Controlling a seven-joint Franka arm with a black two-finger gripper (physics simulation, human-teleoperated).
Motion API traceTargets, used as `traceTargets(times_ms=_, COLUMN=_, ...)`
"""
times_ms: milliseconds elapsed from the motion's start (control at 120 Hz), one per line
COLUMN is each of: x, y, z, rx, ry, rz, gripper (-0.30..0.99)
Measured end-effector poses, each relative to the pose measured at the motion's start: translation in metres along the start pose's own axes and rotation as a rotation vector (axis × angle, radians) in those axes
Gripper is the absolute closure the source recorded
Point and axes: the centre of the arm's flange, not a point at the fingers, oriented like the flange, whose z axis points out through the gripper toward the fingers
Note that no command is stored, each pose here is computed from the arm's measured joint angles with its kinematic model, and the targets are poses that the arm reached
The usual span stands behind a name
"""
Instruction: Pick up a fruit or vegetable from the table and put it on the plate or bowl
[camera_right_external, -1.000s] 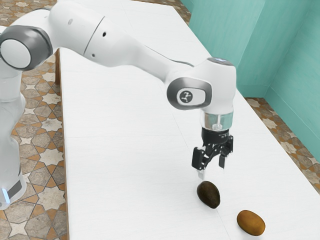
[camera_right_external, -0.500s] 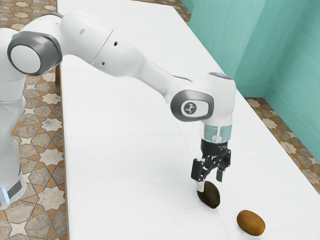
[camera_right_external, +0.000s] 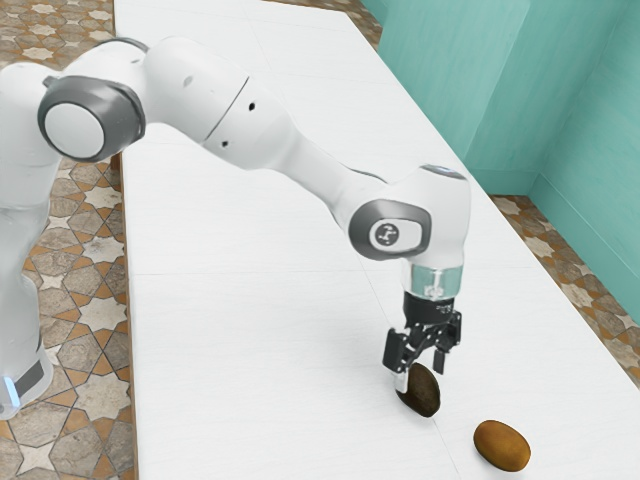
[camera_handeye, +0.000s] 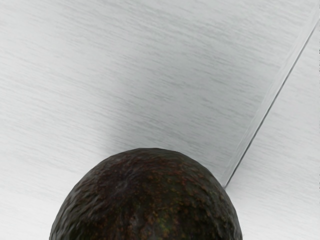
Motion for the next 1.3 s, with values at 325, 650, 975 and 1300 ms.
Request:
traceTargets(times_ms=325, x=-0.001, y=0.012, z=0.020, rx=0.012, ry=-0.027, rz=0.013, gripper=0.00)
traceTargets(times_ms=650, x=-0.007, y=0.007, z=0.023, rx=0.017, ry=-0.052, rz=0.041, gripper=0.32)
traceTargets(times_ms=975, x=-0.102, y=-0.070, z=-0.009, rx=-0.036, ry=-0.086, rz=0.281, gripper=0.37)
traceTargets(times_ms=1300, x=-0.239, y=-0.180, z=0.016, rx=-0.105, ry=-0.116, rz=0.569, gripper=0.36)
